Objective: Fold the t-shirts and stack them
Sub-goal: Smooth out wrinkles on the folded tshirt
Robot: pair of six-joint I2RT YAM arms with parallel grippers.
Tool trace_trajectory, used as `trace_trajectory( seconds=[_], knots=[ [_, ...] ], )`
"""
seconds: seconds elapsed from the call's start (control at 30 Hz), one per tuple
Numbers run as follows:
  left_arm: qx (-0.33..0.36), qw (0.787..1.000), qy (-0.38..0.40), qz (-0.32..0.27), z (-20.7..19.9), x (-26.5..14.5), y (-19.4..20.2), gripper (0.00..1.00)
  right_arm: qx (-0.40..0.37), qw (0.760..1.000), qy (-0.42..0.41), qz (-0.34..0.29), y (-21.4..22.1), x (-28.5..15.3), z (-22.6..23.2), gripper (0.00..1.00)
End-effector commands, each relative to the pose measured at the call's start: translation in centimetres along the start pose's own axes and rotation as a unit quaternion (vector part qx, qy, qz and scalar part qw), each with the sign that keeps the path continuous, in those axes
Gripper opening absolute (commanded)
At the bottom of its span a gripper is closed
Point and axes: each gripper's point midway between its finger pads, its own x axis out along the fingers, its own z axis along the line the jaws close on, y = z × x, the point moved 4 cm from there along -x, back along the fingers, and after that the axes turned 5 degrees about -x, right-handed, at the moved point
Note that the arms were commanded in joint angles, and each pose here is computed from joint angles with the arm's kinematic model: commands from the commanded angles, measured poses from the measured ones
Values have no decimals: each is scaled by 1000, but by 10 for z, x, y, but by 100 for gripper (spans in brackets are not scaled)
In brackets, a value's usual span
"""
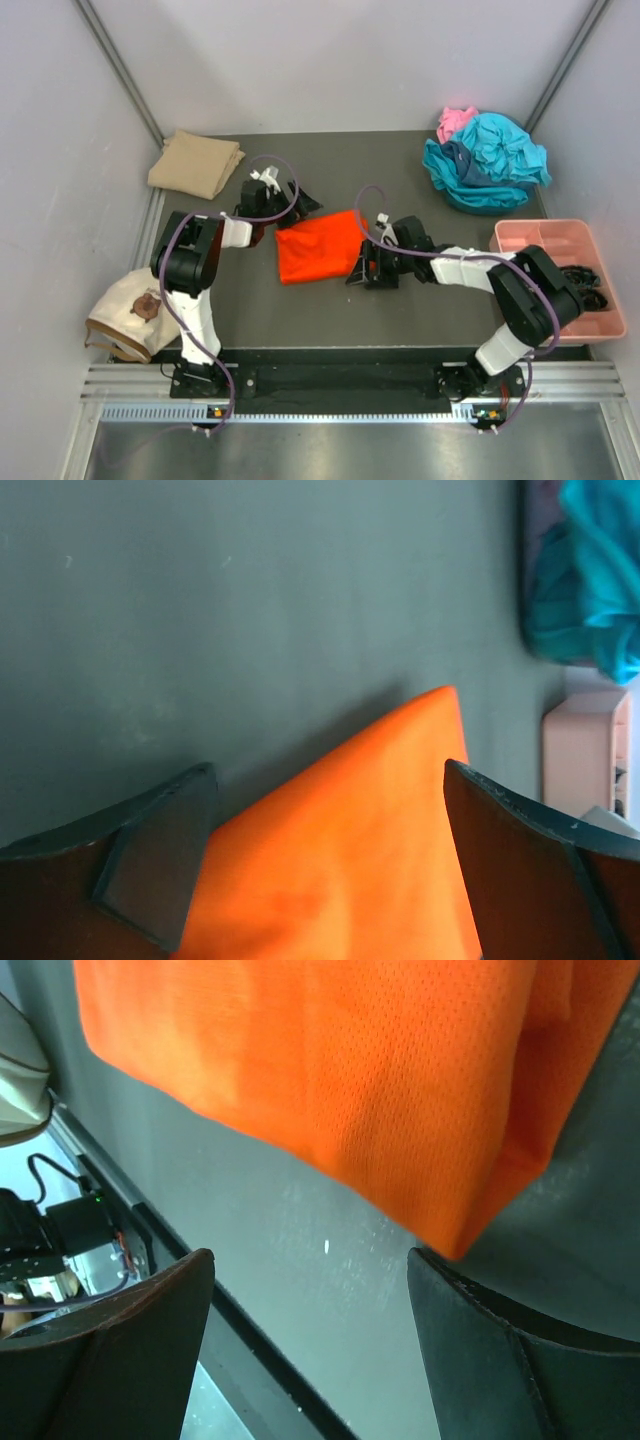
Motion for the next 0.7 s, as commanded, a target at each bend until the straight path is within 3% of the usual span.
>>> trace_trajectory(
  seconds=[0.0, 0.33, 0.67],
  knots=[
    [17, 999, 35, -10, -10, 16, -7, 99, -28, 999, -26, -26, -18, 13, 20, 78],
    [24, 999, -22, 2, 13, 11, 5, 99, -33, 999, 19, -39, -37, 29, 11, 78],
    [2, 988, -154, 18, 50, -49, 48, 99, -53, 994, 93, -28, -71, 55, -7, 79]
  ],
)
